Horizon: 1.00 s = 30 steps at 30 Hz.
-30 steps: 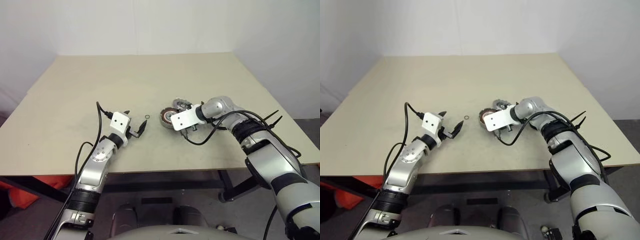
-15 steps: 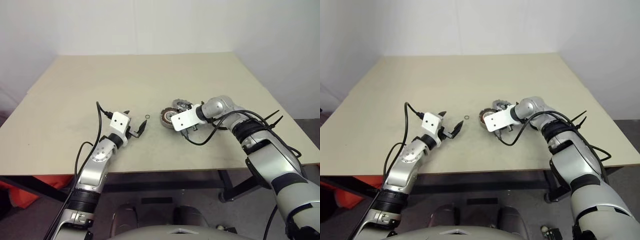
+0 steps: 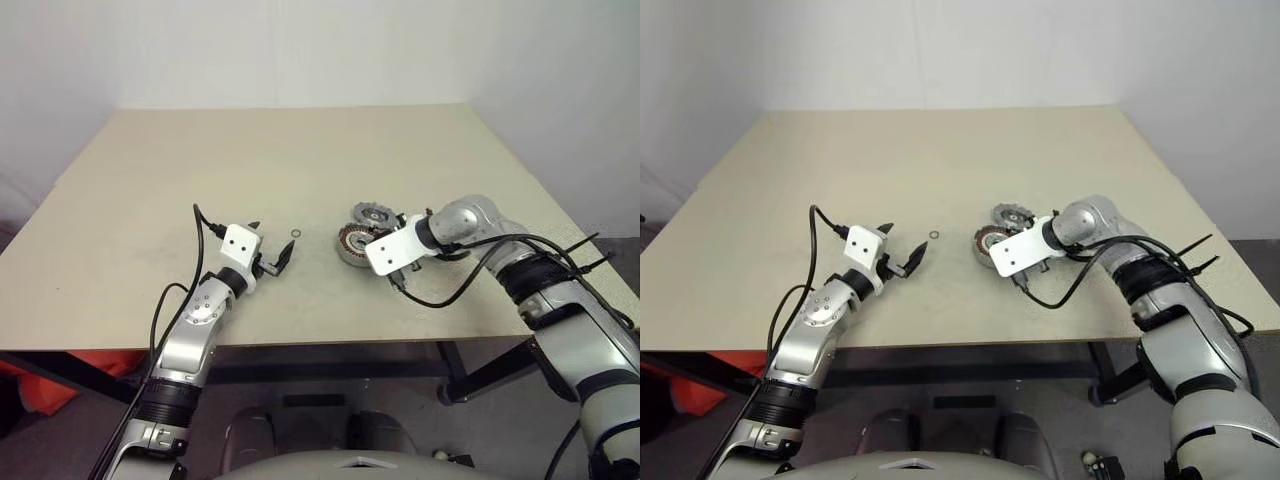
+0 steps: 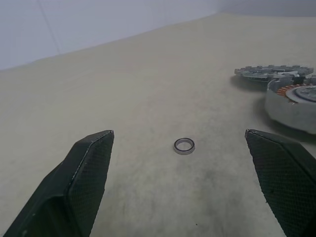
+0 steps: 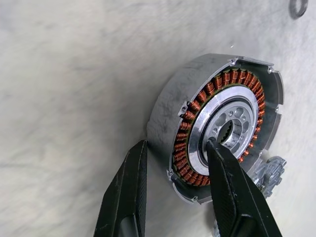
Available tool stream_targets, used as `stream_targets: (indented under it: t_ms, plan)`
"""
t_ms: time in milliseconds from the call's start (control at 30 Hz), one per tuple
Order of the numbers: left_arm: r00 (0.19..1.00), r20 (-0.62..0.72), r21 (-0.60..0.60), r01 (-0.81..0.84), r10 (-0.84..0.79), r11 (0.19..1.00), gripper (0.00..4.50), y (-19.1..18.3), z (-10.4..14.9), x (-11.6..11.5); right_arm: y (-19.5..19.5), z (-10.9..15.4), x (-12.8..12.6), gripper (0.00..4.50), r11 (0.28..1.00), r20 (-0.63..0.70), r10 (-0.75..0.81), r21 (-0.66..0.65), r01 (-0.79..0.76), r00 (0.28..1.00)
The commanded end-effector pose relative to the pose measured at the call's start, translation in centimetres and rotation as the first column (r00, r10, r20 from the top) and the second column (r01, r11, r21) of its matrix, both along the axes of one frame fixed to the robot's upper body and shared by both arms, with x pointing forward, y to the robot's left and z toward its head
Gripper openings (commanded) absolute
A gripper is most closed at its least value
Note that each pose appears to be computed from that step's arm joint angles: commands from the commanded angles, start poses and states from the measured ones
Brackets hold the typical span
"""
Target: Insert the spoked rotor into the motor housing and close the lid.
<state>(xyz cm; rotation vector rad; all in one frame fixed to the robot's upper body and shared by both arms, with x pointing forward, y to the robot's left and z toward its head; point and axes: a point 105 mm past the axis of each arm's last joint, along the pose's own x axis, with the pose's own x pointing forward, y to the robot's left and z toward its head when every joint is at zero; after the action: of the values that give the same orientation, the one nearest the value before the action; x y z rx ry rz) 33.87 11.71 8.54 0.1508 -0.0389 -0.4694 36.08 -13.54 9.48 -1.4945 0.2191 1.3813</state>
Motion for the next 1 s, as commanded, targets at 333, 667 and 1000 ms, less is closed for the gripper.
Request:
stream_targets:
  t_ms: [333,667,1000]
  plan:
    - [0.999,0.050,0.003,0.021,-0.021,1.000,4.50,-0.1,1.4,0.5,0.6,0.4,-1.1,1.58,0.999,0.003,-0.015,0.052,0.015,1.000]
    - [0.999,0.052,0.008,0.008,-0.009,1.000,4.50,0.3,1.5,0.4,1.0,1.5,-1.4,3.58,0.997,0.058,0.009,0.071,-0.013,0.998]
    - [0.998,0.006,-0.055,0.067,-0.067,0.996,4.50,-0.2,1.5,0.5,2.5,7.6,-1.7,3.58,0.963,0.138,-0.027,0.270,-0.012,0.990]
